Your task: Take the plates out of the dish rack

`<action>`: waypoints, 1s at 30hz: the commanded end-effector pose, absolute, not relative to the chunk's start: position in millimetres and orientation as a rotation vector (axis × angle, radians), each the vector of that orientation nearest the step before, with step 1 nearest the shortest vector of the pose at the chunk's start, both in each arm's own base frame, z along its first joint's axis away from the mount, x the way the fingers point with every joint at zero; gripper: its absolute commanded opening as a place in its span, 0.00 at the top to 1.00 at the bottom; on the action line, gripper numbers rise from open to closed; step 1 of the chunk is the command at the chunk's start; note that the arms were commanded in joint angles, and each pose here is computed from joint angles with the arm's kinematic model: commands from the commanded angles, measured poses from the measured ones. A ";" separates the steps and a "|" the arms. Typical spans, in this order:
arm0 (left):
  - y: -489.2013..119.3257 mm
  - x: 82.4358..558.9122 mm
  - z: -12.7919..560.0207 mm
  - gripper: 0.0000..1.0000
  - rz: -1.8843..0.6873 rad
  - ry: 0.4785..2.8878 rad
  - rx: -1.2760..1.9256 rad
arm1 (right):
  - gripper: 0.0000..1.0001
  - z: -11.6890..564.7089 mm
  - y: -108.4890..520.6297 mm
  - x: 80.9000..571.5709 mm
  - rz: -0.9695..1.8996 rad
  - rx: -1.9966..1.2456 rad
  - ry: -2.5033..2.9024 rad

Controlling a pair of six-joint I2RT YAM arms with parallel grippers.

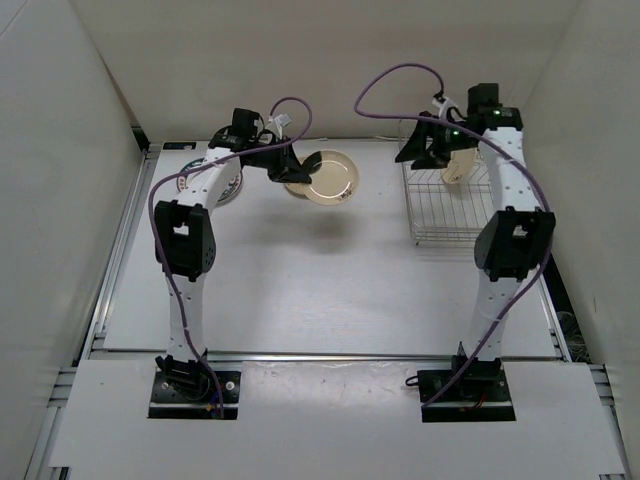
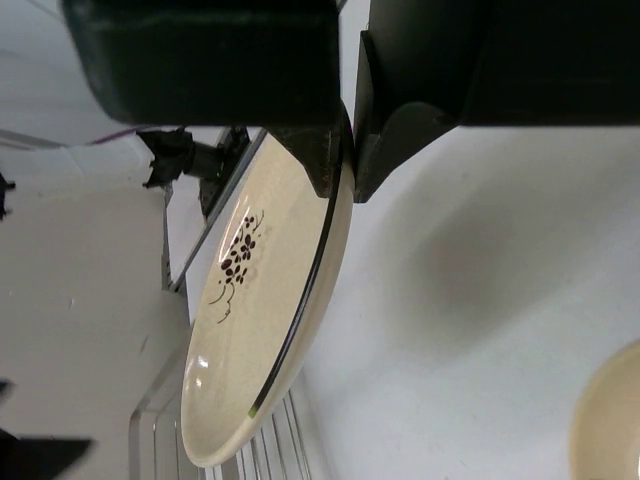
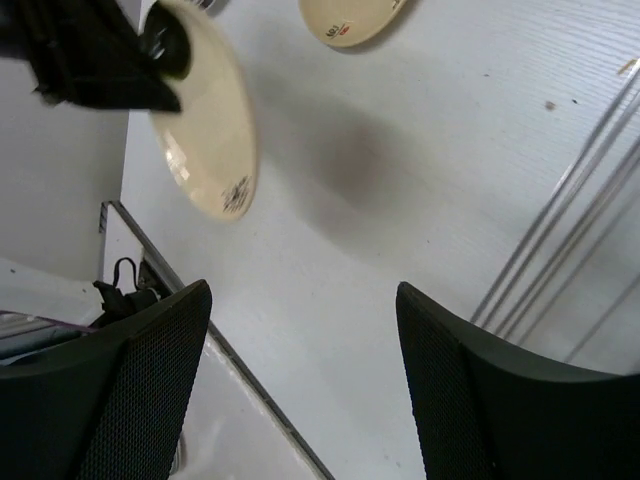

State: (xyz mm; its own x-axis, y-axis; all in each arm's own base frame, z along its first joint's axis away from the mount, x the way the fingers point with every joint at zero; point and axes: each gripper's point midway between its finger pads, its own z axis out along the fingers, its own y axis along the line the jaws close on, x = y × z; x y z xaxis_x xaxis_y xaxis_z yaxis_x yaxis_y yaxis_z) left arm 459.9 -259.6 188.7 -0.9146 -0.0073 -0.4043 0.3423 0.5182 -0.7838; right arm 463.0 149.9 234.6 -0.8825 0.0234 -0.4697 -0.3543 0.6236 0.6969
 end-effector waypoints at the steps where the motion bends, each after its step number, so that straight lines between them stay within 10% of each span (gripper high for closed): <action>1: -257.6 485.7 211.4 0.90 -1.402 2.317 0.237 | 0.22 281.9 137.5 435.5 1.076 -0.348 2.325; 11: -203.4 582.6 174.5 0.90 -1.276 2.205 0.101 | 0.21 291.7 102.7 400.2 0.972 -0.315 2.343; 30: -201.4 612.4 93.8 0.87 -1.336 2.266 -0.151 | 0.21 265.7 92.8 376.8 0.899 -0.307 2.448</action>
